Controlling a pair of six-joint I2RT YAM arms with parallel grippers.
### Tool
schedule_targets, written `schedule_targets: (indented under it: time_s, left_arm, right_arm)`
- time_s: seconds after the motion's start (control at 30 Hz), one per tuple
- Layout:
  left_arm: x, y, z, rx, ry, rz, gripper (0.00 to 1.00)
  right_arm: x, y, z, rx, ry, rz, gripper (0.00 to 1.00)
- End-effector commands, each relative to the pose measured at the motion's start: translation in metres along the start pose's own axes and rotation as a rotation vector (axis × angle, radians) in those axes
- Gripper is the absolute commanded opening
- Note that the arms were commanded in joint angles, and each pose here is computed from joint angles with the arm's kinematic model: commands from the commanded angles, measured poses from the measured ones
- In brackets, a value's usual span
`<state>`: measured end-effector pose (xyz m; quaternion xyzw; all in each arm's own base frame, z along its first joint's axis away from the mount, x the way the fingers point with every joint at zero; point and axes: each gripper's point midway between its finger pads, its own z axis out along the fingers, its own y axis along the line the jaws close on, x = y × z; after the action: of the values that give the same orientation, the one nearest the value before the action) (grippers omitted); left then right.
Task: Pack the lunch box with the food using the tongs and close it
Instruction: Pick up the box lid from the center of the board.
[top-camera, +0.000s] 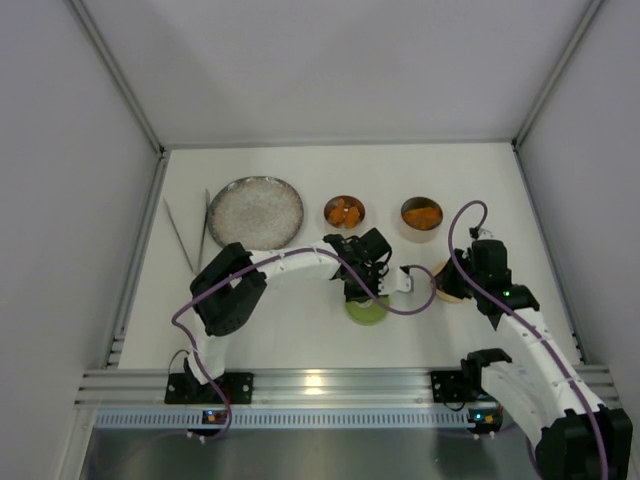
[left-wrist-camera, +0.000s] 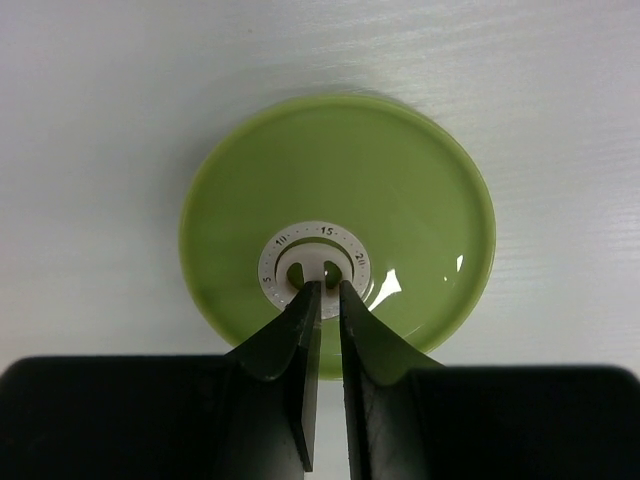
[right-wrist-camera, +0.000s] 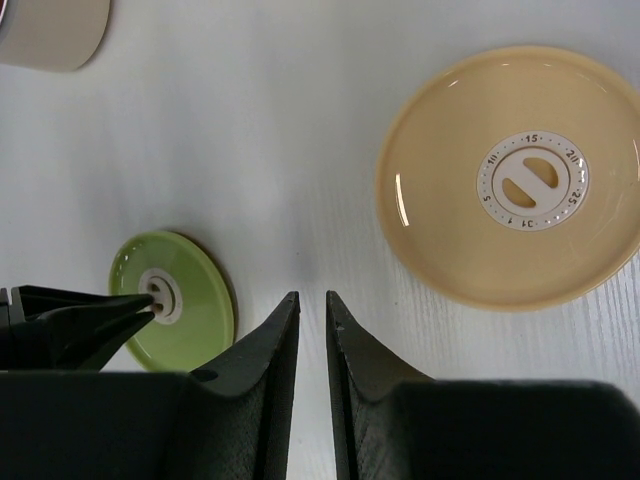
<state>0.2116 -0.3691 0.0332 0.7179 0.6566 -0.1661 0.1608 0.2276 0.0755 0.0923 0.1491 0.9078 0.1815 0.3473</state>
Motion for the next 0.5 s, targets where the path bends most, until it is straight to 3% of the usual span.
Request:
schedule_targets:
  time_s: [0.0,0.47]
  left_arm:
    - [-0.006,0.008,0.008,-0.031,-0.024,-0.015,0.18]
    - [-0.016,0.021,0.006,-0.087,-0.049,-0.013,0.21]
  right_arm:
    - [-0.002,-0.003,-0.002,0.013,-0.01,0.001,0.17]
    - [0.001,-0.005,0.0,0.019,0.0,0.001,0.17]
